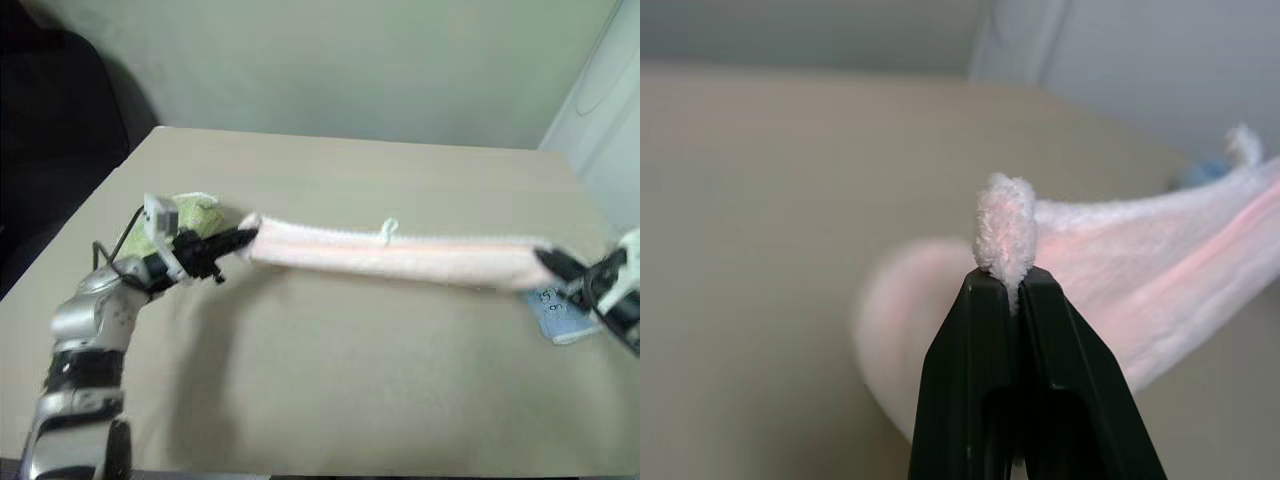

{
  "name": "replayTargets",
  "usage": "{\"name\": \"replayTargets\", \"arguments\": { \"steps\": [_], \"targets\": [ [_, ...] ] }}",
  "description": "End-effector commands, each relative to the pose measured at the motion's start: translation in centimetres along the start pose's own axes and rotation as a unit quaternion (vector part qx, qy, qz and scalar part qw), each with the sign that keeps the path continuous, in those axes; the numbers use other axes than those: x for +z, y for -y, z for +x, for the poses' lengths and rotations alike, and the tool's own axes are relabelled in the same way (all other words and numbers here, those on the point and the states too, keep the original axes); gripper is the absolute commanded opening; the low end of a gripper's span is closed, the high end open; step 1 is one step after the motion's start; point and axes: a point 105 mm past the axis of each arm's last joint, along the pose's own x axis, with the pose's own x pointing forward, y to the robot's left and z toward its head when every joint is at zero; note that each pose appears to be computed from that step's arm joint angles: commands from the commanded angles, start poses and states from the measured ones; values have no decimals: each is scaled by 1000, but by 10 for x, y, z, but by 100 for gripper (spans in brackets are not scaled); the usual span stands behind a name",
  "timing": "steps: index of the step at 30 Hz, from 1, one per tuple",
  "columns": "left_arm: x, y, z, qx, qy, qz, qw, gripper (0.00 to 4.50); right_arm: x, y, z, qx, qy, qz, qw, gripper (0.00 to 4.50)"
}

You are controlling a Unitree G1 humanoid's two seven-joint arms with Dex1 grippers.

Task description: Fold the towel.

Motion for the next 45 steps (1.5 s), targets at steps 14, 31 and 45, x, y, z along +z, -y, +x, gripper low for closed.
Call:
{"name": "replayTargets", "arguments": {
  "steps": [14,31,45],
  "targets": [
    [9,-7,-9,67,3,18,998,0,-2,-3,2,7,-24,-30,999,4],
    [162,-36,64,53,186,114,975,0,149,82,36,-88,150,-171,970,4],
    [5,7,-27,-39,-32,3,999,0,-11,-24,-17,65,-56,1,996,4]
  ]
}}
